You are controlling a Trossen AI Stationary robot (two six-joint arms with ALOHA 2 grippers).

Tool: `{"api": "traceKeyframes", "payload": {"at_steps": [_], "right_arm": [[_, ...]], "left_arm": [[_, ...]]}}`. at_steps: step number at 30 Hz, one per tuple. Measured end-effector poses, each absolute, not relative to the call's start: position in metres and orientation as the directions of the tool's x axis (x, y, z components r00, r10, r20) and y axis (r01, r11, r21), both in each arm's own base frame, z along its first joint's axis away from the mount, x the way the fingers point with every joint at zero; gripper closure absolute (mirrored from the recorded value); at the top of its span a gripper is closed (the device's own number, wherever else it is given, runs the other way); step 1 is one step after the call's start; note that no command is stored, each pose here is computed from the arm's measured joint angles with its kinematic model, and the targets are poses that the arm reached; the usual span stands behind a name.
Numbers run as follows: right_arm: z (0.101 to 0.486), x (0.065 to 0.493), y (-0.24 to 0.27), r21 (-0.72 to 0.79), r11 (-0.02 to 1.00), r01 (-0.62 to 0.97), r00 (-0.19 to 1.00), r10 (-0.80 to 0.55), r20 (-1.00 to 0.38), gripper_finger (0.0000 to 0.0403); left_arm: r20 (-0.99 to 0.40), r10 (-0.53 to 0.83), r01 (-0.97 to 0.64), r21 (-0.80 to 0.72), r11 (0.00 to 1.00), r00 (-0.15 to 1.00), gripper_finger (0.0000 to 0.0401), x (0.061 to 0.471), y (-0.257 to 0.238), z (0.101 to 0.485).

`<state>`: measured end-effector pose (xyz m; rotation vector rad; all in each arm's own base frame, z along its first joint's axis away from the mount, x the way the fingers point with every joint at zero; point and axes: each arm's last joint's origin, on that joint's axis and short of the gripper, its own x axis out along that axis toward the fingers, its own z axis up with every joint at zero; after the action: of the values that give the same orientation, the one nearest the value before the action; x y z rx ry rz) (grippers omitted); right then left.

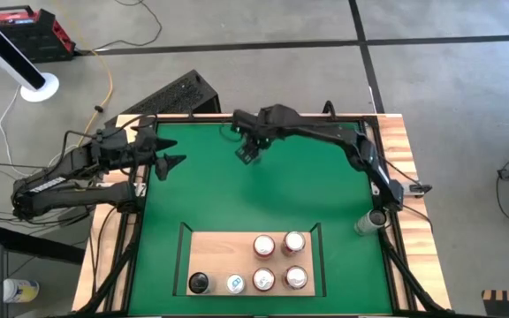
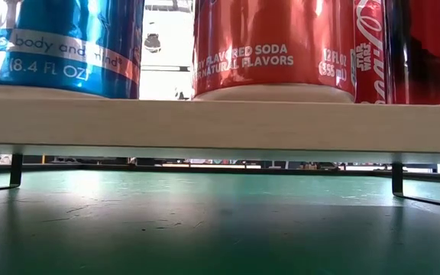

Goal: Place canned beverage on shelf
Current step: Put the blue soda can on the shelf aligned with the other blue soda can

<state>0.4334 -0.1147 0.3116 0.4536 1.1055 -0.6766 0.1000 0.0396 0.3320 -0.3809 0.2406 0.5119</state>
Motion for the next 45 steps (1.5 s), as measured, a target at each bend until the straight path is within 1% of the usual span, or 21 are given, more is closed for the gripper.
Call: {"api": "traceKeyframes", "payload": {"at_steps": [2, 5, 12, 15, 18, 20, 24, 28, 35, 39, 43, 45], "right_arm": [[0.320, 0.436, -0.089, 0.021, 0.734, 0.679, 0.304, -0.256, -0.918, 0.0143], [0.330, 0.437, -0.044, 0.076, 0.732, 0.677, 0.347, -0.226, -0.910, 0.0143], [0.332, 0.435, 0.066, 0.178, 0.730, 0.660, 0.408, -0.150, -0.901, 0.0143], [0.333, 0.431, 0.103, 0.221, 0.728, 0.649, 0.460, -0.145, -0.876, 0.0143], [0.336, 0.430, 0.126, 0.260, 0.727, 0.636, 0.521, -0.154, -0.840, 0.0143], [0.338, 0.430, 0.136, 0.270, 0.754, 0.599, 0.558, -0.151, -0.816, 0.0143], [0.343, 0.433, 0.150, 0.308, 0.807, 0.504, 0.631, -0.100, -0.770, 0.0143], [0.342, 0.432, 0.152, 0.274, 0.841, 0.466, 0.621, -0.091, -0.778, 0.0143], [0.342, 0.432, 0.155, 0.225, 0.916, 0.333, 0.614, -0.029, -0.789, 0.0143], [0.342, 0.432, 0.155, 0.206, 0.931, 0.303, 0.613, -0.025, -0.790, 0.0143], [0.341, 0.432, 0.154, 0.199, 0.944, 0.263, 0.603, 0.000, -0.798, 0.0143], [0.332, 0.438, 0.154, 0.194, 0.948, 0.252, 0.592, 0.007, -0.806, 0.0143]], "left_arm": [[-0.316, 0.415, -0.504, -0.293, 0.813, 0.853, 0.0072, 0.100, 0.039, 0.332], [-0.317, 0.393, -0.484, -0.295, 0.824, 0.863, 0.0072, 0.101, 0.039, 0.332], [-0.318, 0.326, -0.418, -0.286, 0.862, 0.890, 0.0072, 0.101, 0.037, 0.332], [-0.318, 0.316, -0.406, -0.275, 0.871, 0.894, 0.0072, 0.101, 0.036, 0.332], [-0.318, 0.310, -0.400, -0.276, 0.874, 0.896, 0.0072, 0.102, 0.036, 0.332], [-0.318, 0.309, -0.401, -0.282, 0.872, 0.896, 0.0072, 0.102, 0.036, 0.332], [-0.318, 0.309, -0.407, -0.316, 0.857, 0.897, 0.0072, 0.102, 0.036, 0.332], [-0.318, 0.310, -0.416, -0.357, 0.836, 0.896, 0.0072, 0.102, 0.036, 0.332], [-0.318, 0.334, -0.452, -0.452, 0.769, 0.887, 0.0072, 0.101, 0.037, 0.332], [-0.318, 0.329, -0.453, -0.512, 0.730, 0.889, 0.0072, 0.101, 0.036, 0.332], [-0.306, 0.314, -0.436, -0.547, 0.715, 0.899, 0.0072, 0.103, 0.033, 0.333], [-0.304, 0.314, -0.435, -0.552, 0.711, 0.899, 0.0072, 0.107, 0.031, 0.333]]}}
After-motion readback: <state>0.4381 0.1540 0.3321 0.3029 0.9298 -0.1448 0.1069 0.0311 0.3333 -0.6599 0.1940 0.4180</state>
